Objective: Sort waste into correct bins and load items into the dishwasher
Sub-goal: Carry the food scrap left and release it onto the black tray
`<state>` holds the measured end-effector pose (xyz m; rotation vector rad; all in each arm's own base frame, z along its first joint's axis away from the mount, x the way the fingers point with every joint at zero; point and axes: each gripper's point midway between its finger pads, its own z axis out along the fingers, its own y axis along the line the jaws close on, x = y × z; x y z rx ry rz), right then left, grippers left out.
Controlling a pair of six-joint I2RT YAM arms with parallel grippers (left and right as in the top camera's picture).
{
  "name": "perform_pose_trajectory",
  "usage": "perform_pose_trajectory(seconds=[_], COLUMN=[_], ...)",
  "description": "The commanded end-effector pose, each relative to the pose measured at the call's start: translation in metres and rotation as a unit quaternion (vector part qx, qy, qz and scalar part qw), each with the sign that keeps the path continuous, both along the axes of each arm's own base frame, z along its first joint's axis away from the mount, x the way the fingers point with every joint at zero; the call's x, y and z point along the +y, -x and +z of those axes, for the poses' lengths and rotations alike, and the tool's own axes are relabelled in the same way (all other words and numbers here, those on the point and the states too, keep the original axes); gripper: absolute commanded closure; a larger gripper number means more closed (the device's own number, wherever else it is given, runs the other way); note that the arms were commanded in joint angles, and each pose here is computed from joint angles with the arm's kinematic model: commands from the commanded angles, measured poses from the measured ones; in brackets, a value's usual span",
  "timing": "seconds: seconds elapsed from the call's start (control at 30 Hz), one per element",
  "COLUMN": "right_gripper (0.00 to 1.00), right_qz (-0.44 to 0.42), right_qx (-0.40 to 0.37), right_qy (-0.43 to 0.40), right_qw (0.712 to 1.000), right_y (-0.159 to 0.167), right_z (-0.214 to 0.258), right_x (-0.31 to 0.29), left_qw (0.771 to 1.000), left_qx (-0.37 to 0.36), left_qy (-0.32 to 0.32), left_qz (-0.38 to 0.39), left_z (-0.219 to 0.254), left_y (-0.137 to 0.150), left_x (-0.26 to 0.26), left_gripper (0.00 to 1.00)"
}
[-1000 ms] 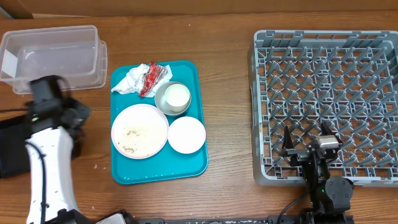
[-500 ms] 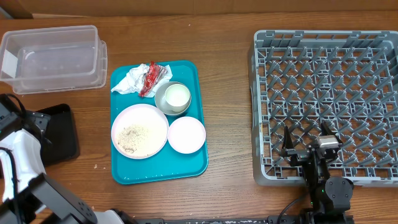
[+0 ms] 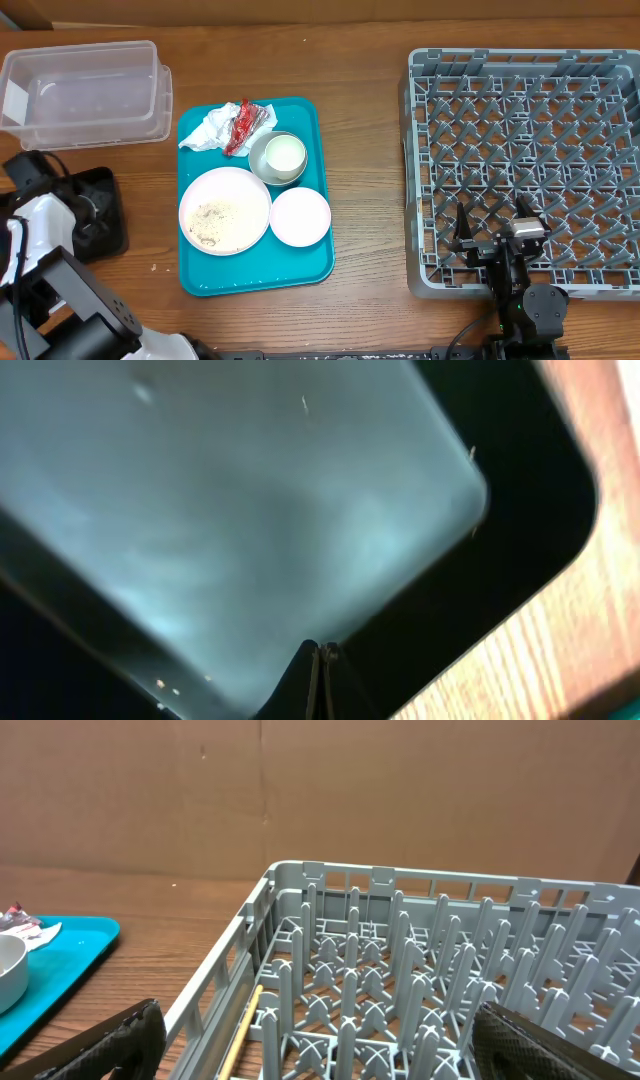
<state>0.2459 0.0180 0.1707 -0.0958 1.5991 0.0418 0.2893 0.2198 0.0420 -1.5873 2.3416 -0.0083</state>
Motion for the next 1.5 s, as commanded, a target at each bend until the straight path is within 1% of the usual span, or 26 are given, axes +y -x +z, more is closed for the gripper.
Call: perform_pose_trajectory(seconds=[0.0, 0.13, 0.23, 0.33, 0.6, 0.77, 0.83, 0.87, 0.93, 1.17, 1.27, 1.4, 1.47], right_gripper=[0.00, 0.00, 0.00, 0.00, 0.00, 0.00, 0.00, 0.00, 0.00, 0.00, 0.00, 0.00, 0.00], right_qz=[0.000, 0.001, 0.001, 0.001, 0.001, 0.001, 0.000, 0.001, 0.000, 0.000, 0.000, 0.001, 0.001], right_qx=[-0.003, -0.003, -0.003, -0.003, -0.003, -0.003, -0.003, -0.003, -0.003, -0.003, -0.003, -0.003, -0.003], right_qy=[-0.004, -0.004, -0.004, -0.004, -0.004, -0.004, -0.004, -0.004, -0.004, -0.004, -0.004, -0.004, -0.004], right_qw=[1.000, 1.000, 1.000, 1.000, 1.000, 1.000, 1.000, 1.000, 1.000, 1.000, 1.000, 1.000, 1.000], right_y=[0.000, 0.000, 0.000, 0.000, 0.000, 0.000, 0.000, 0.000, 0.000, 0.000, 0.000, 0.000, 0.000], right_z=[-0.001, -0.001, -0.001, -0.001, -0.001, -0.001, -0.001, -0.001, -0.001, -0.001, -0.001, -0.001, -0.001], right_x=[0.000, 0.001, 0.001, 0.001, 0.001, 0.001, 0.000, 0.001, 0.000, 0.000, 0.000, 0.001, 0.001], left_qw=[0.999, 0.997, 0.996, 0.993, 0.988, 0.984, 0.982, 0.979, 0.977, 0.973, 0.969, 0.966, 0.961], left_qx=[0.019, 0.035, 0.042, 0.043, 0.086, 0.132, 0.161, 0.187, 0.206, 0.224, 0.239, 0.250, 0.259], left_qy=[0.012, 0.027, 0.036, 0.051, 0.085, 0.086, 0.078, 0.067, 0.059, 0.063, 0.052, 0.041, 0.034], left_qz=[-0.032, -0.060, -0.066, -0.093, -0.097, -0.080, -0.058, -0.039, -0.025, 0.006, 0.039, 0.059, 0.093], left_z=[-0.008, -0.016, -0.017, -0.017, -0.021, -0.022, -0.021, -0.020, -0.019, -0.018, -0.016, -0.015, -0.013], left_y=[0.002, 0.009, 0.012, 0.013, 0.035, 0.056, 0.068, 0.079, 0.088, 0.100, 0.108, 0.113, 0.119], left_x=[-0.005, -0.014, -0.019, -0.027, -0.043, -0.044, -0.041, -0.037, -0.033, -0.032, -0.029, -0.026, -0.025], left_gripper=[0.96, 0.96, 0.96, 0.96, 0.96, 0.96, 0.96, 0.96, 0.96, 0.96, 0.96, 0.96, 0.96])
